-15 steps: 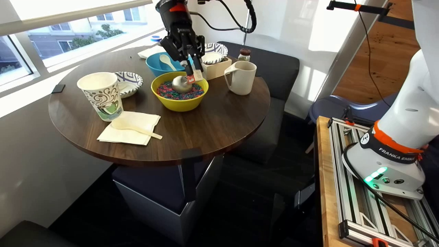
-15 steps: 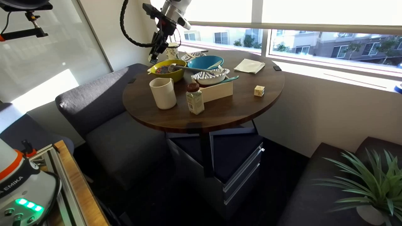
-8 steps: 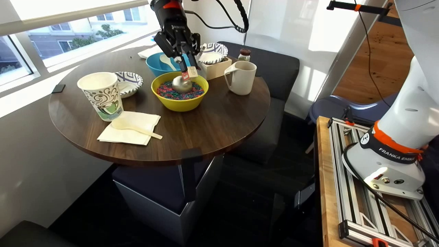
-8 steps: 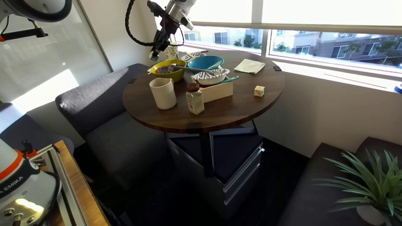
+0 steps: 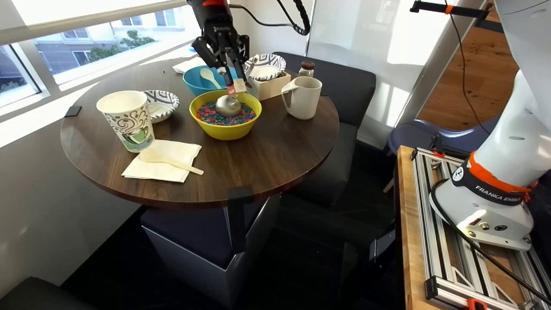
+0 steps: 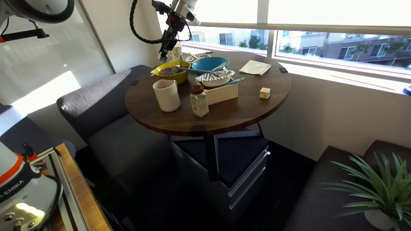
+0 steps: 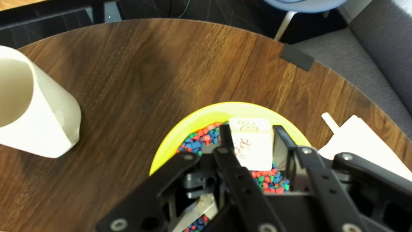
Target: Remove the block from the yellow bowl and put it on the table
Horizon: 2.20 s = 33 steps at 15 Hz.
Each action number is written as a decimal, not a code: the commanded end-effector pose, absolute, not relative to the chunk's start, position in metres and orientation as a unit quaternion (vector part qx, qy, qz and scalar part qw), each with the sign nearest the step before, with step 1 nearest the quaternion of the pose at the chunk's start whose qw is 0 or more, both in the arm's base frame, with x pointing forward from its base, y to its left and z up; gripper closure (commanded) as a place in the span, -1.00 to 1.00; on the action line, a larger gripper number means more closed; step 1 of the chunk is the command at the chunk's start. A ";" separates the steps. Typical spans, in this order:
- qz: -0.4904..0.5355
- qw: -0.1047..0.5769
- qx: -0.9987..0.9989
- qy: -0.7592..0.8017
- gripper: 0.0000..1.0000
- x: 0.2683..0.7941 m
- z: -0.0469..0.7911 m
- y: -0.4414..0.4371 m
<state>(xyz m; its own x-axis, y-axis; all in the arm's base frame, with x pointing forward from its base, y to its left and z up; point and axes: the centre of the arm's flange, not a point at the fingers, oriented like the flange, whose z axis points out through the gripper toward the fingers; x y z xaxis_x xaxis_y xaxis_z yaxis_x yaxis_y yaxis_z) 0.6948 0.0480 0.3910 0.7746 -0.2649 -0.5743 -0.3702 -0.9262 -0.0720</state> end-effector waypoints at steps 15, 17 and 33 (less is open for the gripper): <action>0.003 -0.058 -0.905 0.421 0.81 0.573 0.445 0.001; -0.029 -0.064 -0.885 0.460 0.81 0.563 0.432 -0.014; -0.021 -0.032 -0.876 0.481 0.81 0.582 0.378 -0.040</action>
<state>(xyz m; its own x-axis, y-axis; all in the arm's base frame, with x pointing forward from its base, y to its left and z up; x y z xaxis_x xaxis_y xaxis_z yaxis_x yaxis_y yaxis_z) 0.5721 -0.0411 0.3945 0.5147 -0.8530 0.0862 -0.8571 -0.5142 0.0305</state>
